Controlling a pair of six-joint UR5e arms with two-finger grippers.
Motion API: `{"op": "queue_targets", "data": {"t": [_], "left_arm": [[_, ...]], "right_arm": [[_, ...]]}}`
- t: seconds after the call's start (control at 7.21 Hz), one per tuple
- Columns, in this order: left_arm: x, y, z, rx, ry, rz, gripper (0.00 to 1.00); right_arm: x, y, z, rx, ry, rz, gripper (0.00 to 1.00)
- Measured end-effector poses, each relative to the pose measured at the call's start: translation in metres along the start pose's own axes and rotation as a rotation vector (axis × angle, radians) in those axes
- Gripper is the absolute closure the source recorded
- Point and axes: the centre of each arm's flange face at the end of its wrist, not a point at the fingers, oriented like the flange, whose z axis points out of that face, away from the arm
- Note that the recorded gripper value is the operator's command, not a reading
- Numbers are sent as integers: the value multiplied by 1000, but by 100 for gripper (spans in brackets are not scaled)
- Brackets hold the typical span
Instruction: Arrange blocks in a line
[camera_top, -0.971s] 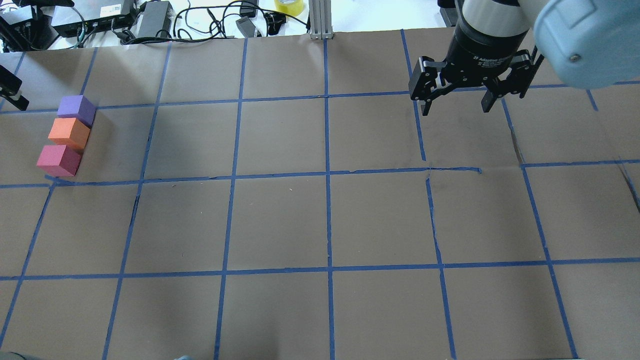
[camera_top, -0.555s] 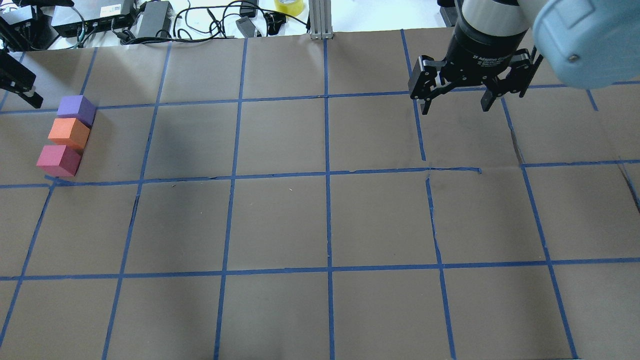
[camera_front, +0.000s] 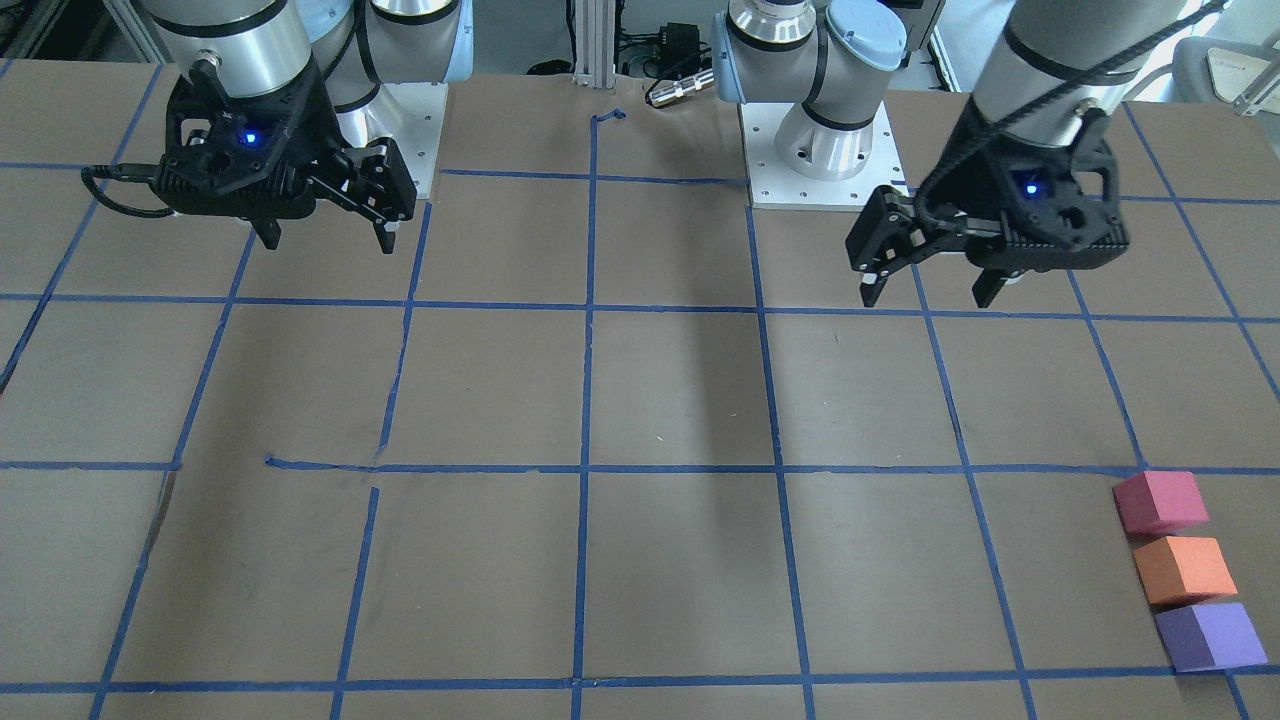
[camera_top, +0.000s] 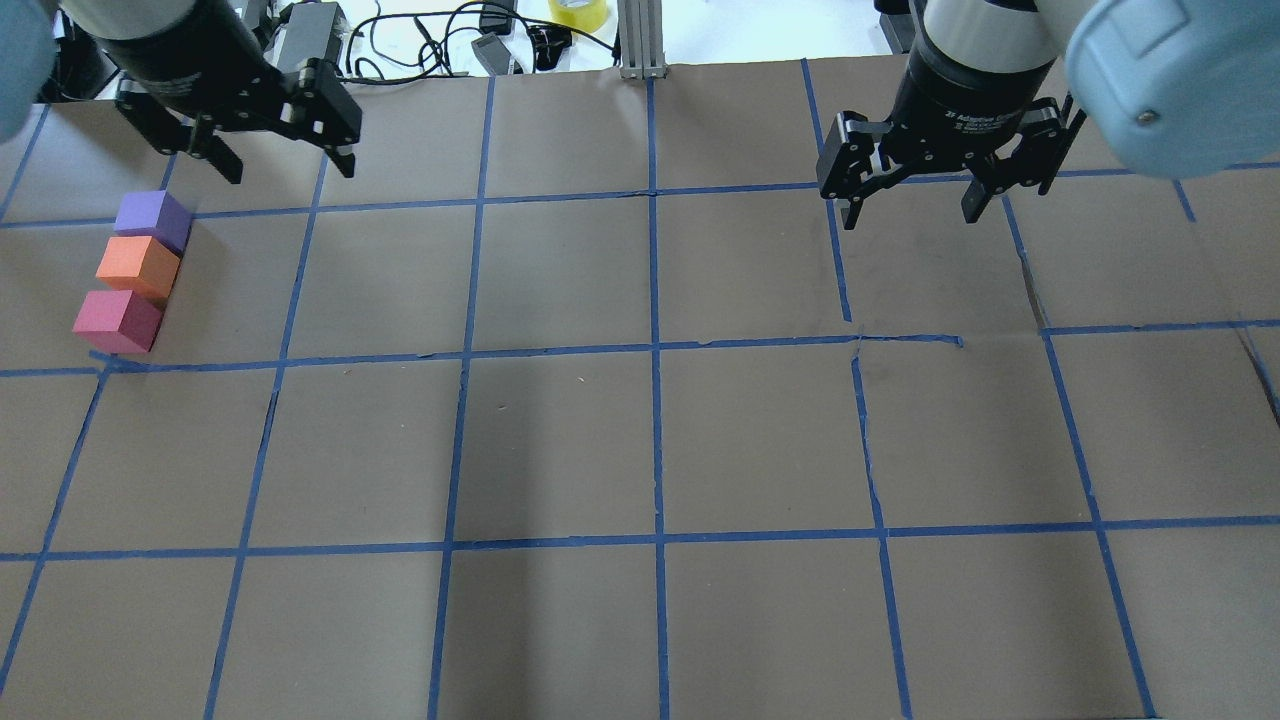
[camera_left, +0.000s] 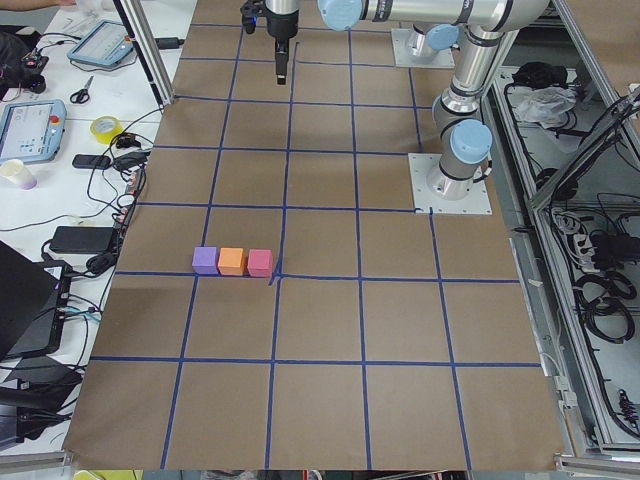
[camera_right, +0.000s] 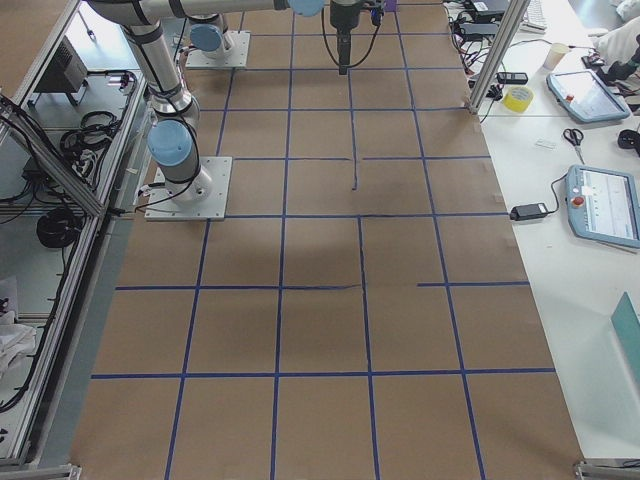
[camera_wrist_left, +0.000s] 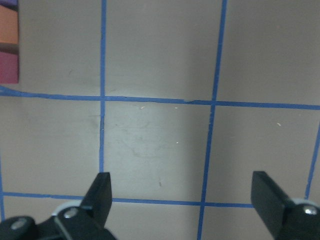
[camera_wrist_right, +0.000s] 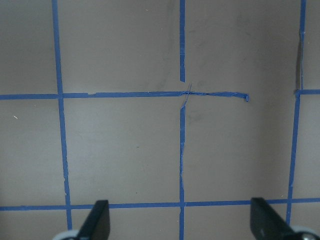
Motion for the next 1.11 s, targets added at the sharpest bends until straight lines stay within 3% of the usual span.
{"op": "queue_targets", "data": {"t": [0.28, 1.11], "left_arm": [[25, 11, 10, 35, 2, 32, 0], [24, 17, 12, 40, 3, 27, 0]], "right_arm": [[0, 0, 1, -1, 0, 1, 0], [0, -2, 3, -3, 0, 1, 0]]}}
